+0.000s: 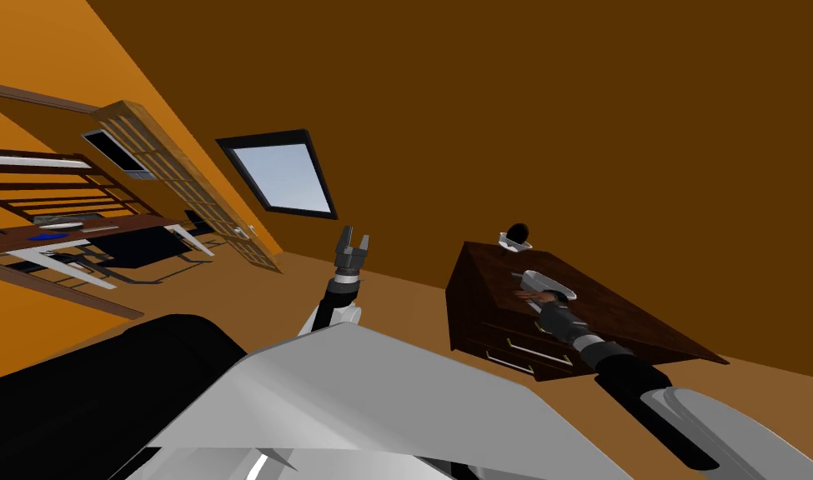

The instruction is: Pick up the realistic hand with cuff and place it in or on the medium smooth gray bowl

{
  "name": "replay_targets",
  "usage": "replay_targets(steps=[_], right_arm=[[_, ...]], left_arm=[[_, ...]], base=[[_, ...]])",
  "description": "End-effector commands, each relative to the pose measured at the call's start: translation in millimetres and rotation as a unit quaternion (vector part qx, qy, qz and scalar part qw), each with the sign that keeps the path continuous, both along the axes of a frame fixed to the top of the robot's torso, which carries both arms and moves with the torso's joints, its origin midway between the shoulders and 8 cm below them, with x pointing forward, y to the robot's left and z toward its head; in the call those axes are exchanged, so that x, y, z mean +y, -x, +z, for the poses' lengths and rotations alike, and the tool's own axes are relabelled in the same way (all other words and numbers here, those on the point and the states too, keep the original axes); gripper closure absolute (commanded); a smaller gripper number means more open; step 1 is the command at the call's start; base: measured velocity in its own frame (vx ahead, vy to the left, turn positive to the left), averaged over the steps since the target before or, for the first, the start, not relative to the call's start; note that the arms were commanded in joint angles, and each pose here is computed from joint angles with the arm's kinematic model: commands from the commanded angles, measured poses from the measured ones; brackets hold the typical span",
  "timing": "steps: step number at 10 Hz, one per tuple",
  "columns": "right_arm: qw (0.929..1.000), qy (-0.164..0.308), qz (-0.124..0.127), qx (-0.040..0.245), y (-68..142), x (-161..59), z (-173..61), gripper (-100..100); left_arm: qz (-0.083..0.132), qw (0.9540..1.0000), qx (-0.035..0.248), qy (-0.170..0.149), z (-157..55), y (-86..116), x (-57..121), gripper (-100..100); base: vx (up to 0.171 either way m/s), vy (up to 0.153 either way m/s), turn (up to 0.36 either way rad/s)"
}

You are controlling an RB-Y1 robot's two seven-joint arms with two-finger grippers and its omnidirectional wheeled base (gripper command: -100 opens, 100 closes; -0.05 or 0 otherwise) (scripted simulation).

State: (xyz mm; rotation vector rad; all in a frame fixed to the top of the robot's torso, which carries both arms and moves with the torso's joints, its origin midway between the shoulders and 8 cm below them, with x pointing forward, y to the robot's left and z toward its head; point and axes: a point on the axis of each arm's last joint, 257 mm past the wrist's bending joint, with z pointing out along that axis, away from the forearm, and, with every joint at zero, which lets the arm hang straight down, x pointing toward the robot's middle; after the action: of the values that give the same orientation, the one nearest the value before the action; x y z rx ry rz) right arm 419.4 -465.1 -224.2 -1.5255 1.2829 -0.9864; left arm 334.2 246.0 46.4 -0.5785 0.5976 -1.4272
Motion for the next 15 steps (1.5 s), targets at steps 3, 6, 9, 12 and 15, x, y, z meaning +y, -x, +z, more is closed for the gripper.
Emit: replay_targets(steps=[3,6,9,12,15], right_arm=[[0.9999,0.001,-0.007,-0.008,-1,-14,26,100],[0.9998,-0.002,-0.013,-0.016,-5,-27,52,100],[0.9995,-0.010,-0.022,-0.018,-4,-36,74,100],[0.9997,-0.010,-0.022,-0.010,0,-35,69,100],[0.9996,-0.011,-0.023,-0.010,0,-35,69,-100]], left_arm=[[0.000,1.0000,0.000,0.000,0,0,0.0,0],[0.000,1.0000,0.000,0.000,0,0,0.0,0],[0.000,1.0000,0.000,0.000,0,0,0.0,0],[0.000,1.0000,0.000,0.000,0,0,0.1,0],[0.000,1.0000,0.000,0.000,0,0,0.0,0]], base=[[0.043,-0.044,-0.002],[0.039,-0.050,0.015],[0.099,-0.113,0.070],[0.094,-0.151,0.102],[0.005,-0.008,0.001]])
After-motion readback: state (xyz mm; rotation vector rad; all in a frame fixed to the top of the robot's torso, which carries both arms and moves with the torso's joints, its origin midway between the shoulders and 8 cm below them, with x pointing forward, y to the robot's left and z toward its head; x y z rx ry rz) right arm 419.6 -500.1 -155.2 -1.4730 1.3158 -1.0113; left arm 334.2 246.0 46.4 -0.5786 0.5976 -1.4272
